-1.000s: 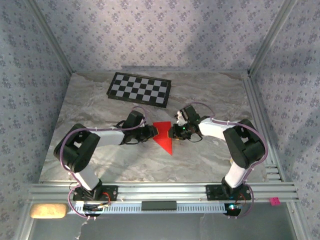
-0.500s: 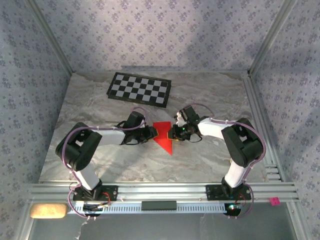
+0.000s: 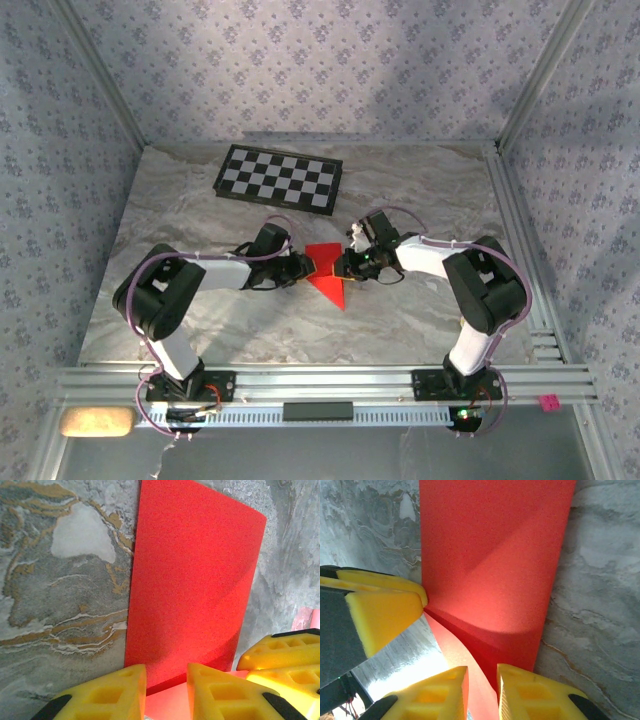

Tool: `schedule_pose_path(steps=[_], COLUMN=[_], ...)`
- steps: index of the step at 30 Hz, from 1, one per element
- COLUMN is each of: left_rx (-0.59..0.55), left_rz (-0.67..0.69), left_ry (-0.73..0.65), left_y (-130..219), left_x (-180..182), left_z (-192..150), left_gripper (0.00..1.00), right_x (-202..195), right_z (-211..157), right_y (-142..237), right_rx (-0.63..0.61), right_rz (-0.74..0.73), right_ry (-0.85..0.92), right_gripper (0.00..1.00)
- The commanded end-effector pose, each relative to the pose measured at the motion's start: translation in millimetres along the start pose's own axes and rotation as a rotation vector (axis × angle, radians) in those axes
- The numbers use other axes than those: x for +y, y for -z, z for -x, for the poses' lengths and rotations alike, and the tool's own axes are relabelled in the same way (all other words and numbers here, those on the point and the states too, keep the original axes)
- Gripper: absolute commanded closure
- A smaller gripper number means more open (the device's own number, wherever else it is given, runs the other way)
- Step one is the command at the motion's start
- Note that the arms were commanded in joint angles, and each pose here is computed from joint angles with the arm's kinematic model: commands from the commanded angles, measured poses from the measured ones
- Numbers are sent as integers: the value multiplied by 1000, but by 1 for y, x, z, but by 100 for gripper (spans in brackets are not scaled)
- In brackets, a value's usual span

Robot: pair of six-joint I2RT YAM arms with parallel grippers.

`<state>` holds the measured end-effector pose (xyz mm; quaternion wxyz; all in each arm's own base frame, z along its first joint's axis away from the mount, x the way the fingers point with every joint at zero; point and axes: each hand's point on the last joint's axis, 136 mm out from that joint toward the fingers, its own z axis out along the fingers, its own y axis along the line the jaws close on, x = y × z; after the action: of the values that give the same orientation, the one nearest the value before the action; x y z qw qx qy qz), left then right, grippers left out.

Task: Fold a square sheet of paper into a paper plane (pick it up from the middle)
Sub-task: Fourth fold the wing at the center of the table.

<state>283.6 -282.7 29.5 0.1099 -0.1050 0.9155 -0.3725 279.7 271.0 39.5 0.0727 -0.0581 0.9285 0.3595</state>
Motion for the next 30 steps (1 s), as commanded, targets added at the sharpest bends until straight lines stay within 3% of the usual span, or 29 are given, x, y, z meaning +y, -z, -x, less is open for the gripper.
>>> schedule_pose_path(steps=[1, 20, 30], left_rx=[-5, -68, -39], left_rz=[-7, 10, -27], left_ry=[0, -2, 43], left_y=[1, 25, 22], left_x=[-3, -5, -3], left_z=[1, 9, 10], left_gripper=[71, 62, 57], right_x=[-1, -1, 13], right_z=[-9, -20, -16], right_y=[-4, -7, 2], right_rx=[30, 79, 63], right_rz=[21, 47, 92], right_ry=[-11, 23, 65], right_gripper=[78, 80, 96])
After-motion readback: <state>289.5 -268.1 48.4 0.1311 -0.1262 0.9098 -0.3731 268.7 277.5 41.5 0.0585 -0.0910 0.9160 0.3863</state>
